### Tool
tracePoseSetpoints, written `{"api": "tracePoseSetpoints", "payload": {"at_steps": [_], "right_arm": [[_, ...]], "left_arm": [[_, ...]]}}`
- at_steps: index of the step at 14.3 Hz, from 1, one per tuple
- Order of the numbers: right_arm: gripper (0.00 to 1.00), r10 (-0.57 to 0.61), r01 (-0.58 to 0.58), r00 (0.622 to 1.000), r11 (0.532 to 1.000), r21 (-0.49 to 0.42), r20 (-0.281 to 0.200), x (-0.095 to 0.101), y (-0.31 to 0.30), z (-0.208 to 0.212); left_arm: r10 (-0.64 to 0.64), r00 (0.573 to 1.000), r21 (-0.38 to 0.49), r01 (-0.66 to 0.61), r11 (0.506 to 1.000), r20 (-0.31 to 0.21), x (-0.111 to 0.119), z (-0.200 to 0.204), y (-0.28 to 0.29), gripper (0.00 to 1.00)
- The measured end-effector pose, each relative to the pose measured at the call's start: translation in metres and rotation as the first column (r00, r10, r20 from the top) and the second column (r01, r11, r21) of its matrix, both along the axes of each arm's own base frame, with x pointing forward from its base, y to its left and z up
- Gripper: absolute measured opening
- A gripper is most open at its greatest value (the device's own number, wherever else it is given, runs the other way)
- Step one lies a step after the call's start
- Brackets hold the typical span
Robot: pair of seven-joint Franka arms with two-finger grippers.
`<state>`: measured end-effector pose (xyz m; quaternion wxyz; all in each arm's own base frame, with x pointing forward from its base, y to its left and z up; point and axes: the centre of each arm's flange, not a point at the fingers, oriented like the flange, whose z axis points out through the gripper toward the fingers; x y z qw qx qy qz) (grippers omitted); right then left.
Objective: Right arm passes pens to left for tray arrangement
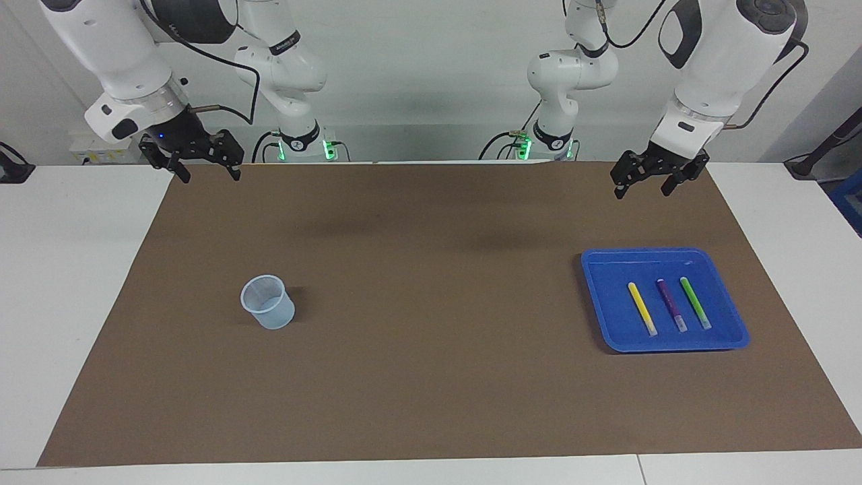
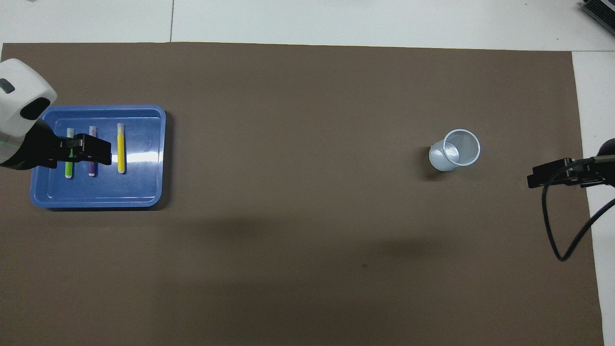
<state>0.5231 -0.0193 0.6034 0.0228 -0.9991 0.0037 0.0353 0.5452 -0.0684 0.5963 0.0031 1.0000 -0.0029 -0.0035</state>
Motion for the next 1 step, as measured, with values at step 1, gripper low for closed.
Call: {"api": "tracePoseSetpoints", "payload": {"at_steps": [1], "right_arm": [[1.0,0.0,0.0,1.0,1.0,0.0,0.0,0.0,0.0,-0.0001]], "left_arm": [[0.0,1.0,0.0,0.0,1.0,0.0,0.0,0.0,0.0,1.0]]}}
